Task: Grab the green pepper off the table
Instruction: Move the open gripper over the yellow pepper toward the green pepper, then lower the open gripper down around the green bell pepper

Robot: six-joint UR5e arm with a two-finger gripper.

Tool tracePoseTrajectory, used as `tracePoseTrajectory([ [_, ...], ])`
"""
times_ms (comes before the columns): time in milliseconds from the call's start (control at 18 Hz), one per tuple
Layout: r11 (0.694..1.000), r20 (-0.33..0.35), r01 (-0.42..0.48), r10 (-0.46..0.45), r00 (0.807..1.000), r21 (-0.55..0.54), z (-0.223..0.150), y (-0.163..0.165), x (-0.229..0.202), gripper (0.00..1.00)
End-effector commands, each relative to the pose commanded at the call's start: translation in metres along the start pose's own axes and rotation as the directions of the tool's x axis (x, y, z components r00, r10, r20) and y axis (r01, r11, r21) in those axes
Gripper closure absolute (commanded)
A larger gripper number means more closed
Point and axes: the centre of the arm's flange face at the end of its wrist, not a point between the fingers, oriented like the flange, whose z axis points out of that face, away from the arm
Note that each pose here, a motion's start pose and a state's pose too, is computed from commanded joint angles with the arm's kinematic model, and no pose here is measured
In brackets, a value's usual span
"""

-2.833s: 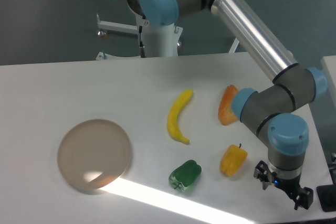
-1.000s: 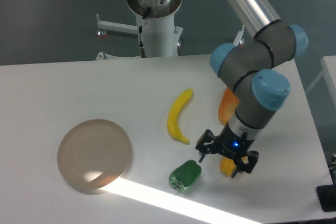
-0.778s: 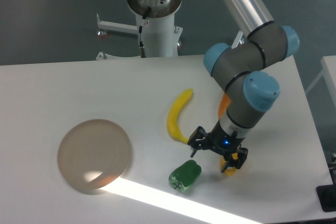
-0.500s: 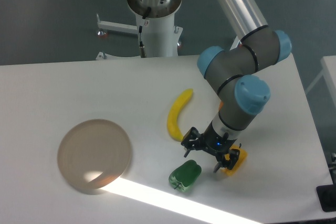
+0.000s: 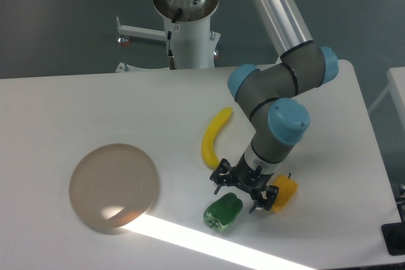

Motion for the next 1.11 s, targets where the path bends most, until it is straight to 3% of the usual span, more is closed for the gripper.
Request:
tracePoseTrajectory([
  [1111, 1.000, -0.034, -0.007, 0.006, 0.999, -0.022, 0.021, -0.001, 0.015, 0.00],
])
